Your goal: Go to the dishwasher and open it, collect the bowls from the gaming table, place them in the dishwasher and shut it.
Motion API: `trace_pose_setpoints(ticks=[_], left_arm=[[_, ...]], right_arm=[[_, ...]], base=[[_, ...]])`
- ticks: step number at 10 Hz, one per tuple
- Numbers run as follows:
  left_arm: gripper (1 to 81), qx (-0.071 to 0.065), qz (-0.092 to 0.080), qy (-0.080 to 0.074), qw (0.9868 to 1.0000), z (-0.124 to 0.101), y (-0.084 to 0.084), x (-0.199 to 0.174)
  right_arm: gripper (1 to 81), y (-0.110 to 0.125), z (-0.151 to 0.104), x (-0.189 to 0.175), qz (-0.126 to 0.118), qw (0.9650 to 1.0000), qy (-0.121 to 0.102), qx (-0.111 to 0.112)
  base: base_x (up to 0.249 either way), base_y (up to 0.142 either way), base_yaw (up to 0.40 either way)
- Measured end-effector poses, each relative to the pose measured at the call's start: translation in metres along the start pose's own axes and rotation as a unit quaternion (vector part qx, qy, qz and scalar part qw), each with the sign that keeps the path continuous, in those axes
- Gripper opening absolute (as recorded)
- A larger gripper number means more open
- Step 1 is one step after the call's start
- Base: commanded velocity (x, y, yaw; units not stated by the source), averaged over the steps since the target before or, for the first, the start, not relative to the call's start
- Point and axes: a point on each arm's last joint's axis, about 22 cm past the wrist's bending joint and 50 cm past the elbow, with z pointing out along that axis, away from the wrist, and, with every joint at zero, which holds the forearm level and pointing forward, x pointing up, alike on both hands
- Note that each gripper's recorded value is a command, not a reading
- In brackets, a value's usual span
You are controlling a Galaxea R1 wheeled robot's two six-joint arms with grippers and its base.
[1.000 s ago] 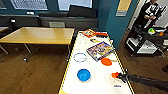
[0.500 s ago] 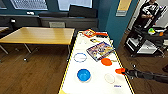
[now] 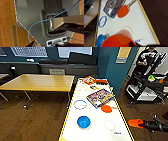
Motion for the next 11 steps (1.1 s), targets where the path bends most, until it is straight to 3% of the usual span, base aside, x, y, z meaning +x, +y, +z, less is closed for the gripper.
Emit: trace_pose_setpoints(ticks=[2,4,7,11], left_arm=[[81.1,0.000,0.000,0.007,1.0000,0.000,0.000,0.003],[81.1,0.000,0.000,0.008,1.0000,0.000,-0.001,0.003],[81.1,0.003,0.000,0.009,1.0000,-0.001,-0.005,0.004],[81.1,0.003,0.000,0.009,1.0000,-0.004,-0.013,0.003]], right_arm=[[1.0,0.019,-0.019,-0.063,-0.020,0.9982,-0.052,-0.022],[1.0,0.065,-0.034,-0.127,-0.017,0.9931,-0.098,-0.061],[1.0,0.116,-0.051,-0.252,0.011,0.9819,-0.171,-0.080],[1.0,0.164,-0.095,-0.390,0.062,0.9696,-0.218,-0.093]], base=[[0.000,0.000,0.000],[0.000,0.000,0.000],[0.000,0.000,0.000],[0.000,0.000,0.000]])
